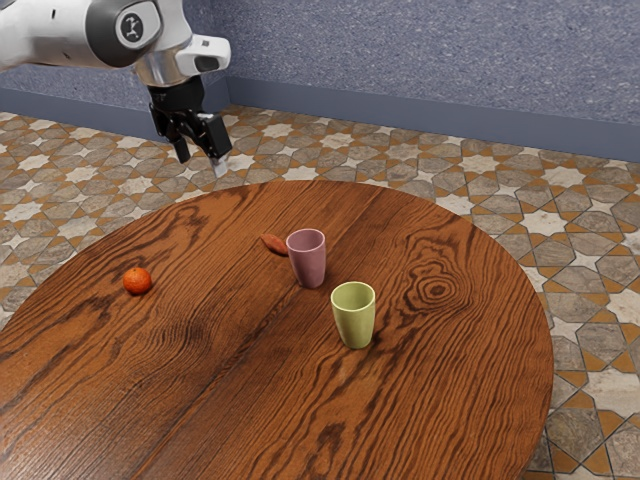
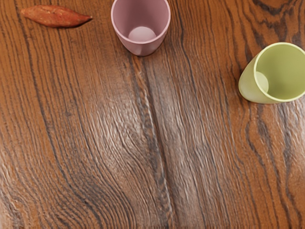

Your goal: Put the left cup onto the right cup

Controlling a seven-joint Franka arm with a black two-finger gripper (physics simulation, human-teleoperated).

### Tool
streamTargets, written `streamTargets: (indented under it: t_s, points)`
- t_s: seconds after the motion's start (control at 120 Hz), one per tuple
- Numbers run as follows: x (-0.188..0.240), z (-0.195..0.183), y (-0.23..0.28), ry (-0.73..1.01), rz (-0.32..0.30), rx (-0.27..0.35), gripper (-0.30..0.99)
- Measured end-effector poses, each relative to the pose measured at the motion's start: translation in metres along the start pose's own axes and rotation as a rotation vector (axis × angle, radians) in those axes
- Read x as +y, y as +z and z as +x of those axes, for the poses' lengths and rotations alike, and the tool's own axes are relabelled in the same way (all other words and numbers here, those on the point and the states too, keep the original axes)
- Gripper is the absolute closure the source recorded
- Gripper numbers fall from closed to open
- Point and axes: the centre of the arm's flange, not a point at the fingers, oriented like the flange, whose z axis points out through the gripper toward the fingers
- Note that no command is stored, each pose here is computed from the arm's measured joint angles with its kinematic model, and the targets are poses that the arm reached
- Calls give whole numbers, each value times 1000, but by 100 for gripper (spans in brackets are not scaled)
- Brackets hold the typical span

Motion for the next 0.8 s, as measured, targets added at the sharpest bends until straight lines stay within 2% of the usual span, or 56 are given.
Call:
streamTargets:
  t_s: [0.358,0.467,0.583,0.675,0.8]
  points:
    - [-2,2,3,5,0,-7,0]
    - [-5,12,13,3,-1,-15,0]
    - [-8,51,21,8,19,-5,0]
    - [-15,89,49,8,27,-17,0]
    - [-31,122,87,-5,29,-28,0]
